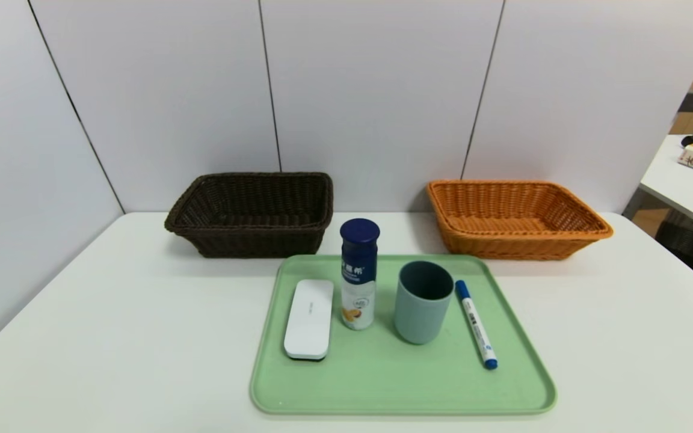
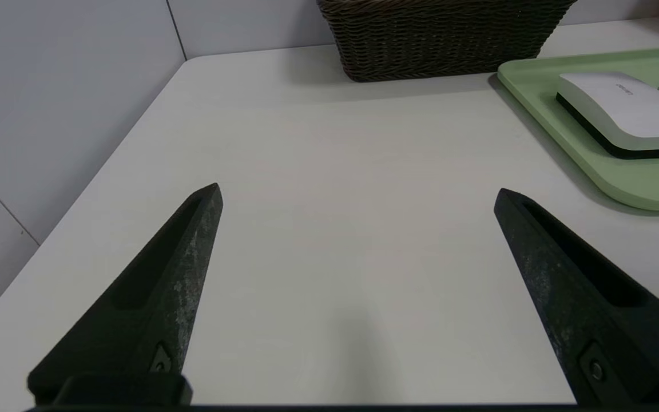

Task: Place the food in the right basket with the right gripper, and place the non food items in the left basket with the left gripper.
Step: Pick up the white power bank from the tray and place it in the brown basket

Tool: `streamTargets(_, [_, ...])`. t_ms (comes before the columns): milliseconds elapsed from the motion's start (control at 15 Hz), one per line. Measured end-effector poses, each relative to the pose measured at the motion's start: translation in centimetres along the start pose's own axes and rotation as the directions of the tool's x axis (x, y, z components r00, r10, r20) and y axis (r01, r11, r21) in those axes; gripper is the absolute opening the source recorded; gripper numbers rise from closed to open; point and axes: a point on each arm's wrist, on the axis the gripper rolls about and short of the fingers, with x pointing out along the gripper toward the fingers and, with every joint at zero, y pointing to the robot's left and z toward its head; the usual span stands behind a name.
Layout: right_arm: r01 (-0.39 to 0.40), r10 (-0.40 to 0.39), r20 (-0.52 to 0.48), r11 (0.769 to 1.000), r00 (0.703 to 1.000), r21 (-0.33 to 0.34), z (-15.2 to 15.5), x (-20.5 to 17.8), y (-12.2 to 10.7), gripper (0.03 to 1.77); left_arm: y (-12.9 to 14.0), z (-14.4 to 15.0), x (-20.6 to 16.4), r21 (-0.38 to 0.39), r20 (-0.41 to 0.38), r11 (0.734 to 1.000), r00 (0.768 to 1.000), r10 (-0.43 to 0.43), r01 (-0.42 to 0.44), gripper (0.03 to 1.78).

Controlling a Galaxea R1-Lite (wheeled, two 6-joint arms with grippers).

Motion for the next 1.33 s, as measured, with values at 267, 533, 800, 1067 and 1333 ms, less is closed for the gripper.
streamTargets(267, [-0.007, 0.007, 0.0, 1.0, 1.0, -0.007, 0.0, 0.0, 0.02, 1.69, 0.0, 0.0, 0.0, -0.001, 0.0, 1.0, 1.0, 0.0, 0.0, 1.69])
streamTargets(533, [-0.007, 0.007, 0.0, 1.0, 1.0, -0.014, 0.0, 0.0, 0.02, 1.69, 0.01, 0.01, 0.0, -0.005, 0.001, 1.0, 1.0, 0.005, -0.005, 1.69])
streamTargets(800, [-0.028, 0.028, 0.0, 0.997, 1.0, -0.066, 0.0, 0.0, 0.06, 1.69, 0.06, 0.04, 0.0, -0.039, 0.002, 0.999, 1.0, 0.028, -0.027, 1.69])
streamTargets(1067, [-0.047, 0.047, 0.001, 0.992, 0.999, -0.117, 0.03, -0.01, 0.11, 1.69, 0.07, 0.06, 0.0, -0.038, 0.005, 0.999, 1.0, 0.028, -0.028, 1.69])
streamTargets(1333, [-0.046, 0.046, 0.001, 0.992, 0.999, -0.116, 0.02, -0.01, 0.11, 1.69, 0.07, 0.06, 0.0, -0.04, 0.005, 0.999, 1.0, 0.028, -0.028, 1.69])
